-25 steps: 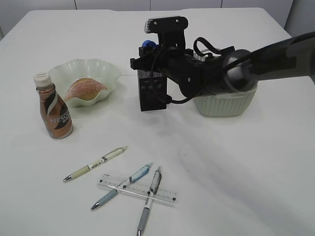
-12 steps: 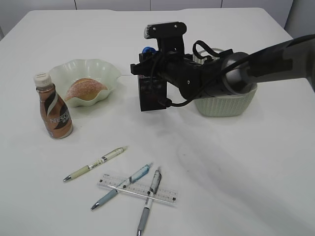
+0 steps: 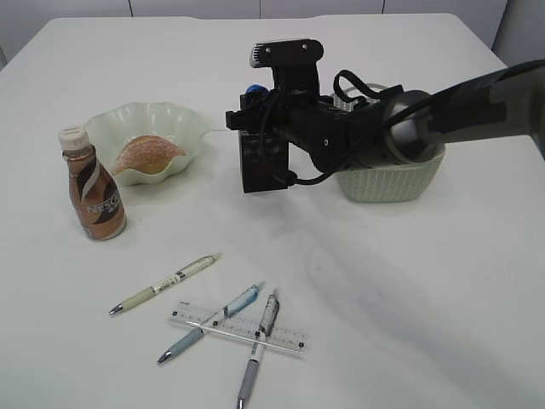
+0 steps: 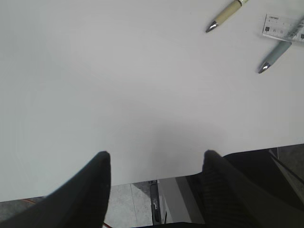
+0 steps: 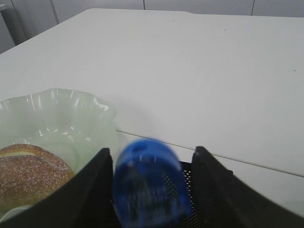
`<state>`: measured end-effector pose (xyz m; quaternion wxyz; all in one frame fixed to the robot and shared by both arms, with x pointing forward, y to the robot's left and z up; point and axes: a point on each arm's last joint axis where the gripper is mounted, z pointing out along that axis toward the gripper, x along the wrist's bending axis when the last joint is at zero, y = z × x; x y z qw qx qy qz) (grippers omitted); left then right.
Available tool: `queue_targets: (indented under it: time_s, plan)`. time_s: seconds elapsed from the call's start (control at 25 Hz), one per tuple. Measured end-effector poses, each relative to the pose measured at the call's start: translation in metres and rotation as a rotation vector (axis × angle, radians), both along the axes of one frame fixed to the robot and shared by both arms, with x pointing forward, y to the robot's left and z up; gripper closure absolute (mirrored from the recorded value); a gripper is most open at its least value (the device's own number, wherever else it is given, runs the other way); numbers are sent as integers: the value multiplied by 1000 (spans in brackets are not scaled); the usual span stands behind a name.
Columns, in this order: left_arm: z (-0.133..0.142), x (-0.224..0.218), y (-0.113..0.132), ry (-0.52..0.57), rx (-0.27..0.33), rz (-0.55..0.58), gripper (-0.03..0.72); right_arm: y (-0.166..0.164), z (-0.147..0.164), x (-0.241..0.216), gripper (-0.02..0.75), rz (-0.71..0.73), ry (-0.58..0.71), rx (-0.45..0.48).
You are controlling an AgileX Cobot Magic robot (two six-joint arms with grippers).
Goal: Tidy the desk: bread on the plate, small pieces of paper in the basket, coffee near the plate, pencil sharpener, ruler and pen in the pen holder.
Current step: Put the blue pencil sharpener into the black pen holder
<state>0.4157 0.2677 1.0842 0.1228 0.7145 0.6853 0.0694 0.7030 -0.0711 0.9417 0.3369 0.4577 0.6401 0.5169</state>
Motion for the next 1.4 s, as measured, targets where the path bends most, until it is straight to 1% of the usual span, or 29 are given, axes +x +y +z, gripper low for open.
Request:
queue_targets:
  time_s: [0.08, 0.2, 0.6, 0.76, 1.0, 1.4]
  plan:
    - [0, 0, 0, 0, 0, 0, 244, 0, 0, 0, 335, -1, 1, 2]
    - [0, 0, 0, 0, 0, 0, 244, 0, 0, 0, 322, -1, 1, 2]
    - [0, 0, 0, 0, 2, 0, 244, 0, 0, 0, 320, -2, 2, 4]
    - [0, 0, 0, -1, 4, 0, 244, 0, 2, -2, 320, 7, 31, -4]
    - [0, 1, 2, -16, 25, -2, 244, -1, 33, -9, 320, 29, 55, -1]
    - [0, 2, 2, -21, 26, -2, 244, -6, 92, -27, 320, 63, 57, 15]
